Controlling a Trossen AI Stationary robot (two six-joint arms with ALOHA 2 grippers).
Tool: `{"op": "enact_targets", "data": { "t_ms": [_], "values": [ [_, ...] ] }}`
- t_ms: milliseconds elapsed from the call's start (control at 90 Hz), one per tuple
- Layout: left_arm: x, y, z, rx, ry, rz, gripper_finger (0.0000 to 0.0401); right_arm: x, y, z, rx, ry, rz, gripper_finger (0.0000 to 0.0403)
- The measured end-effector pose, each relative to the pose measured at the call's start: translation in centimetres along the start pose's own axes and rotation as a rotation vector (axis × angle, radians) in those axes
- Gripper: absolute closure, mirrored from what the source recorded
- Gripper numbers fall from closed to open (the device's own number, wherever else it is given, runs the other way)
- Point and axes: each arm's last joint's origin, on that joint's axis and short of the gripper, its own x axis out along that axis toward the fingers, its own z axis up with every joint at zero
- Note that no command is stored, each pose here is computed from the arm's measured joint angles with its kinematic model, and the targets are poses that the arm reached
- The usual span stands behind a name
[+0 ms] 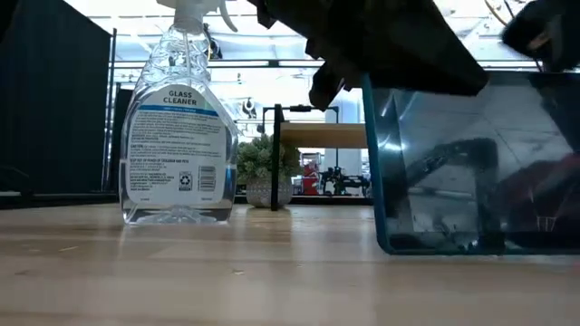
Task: Apply microfiber cloth
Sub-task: Wipe the tablet with the microfiber cloth
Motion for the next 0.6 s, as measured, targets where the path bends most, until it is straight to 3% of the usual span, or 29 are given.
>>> {"op": "enact_targets", "data": {
  "t_ms": [122, 400, 511, 600],
  "values": [
    [0.2, 0.9, 0.3, -0.004, -0.003, 0.019, 0.0386, -0.1, 0.3, -2.0, 0.057, 0.064, -0.03, 0.0182],
    [0.6, 2.4, 0.8, -0.005, -0.007, 0.044, 0.0387, 5.3, -1.5, -8.6, 0.148, 0.159, -0.246, 0.0197],
    [0.7, 2.4, 0.9, -0.014, -0.005, 0.041, 0.0388, 7.1, -2.2, -9.9, 0.147, 0.169, -0.269, 0.0219],
    [0.7, 2.6, 0.9, -0.031, -0.003, 0.041, 0.0388, 8.1, -2.5, -10.5, 0.145, 0.184, -0.271, 0.0259]
  ]
}}
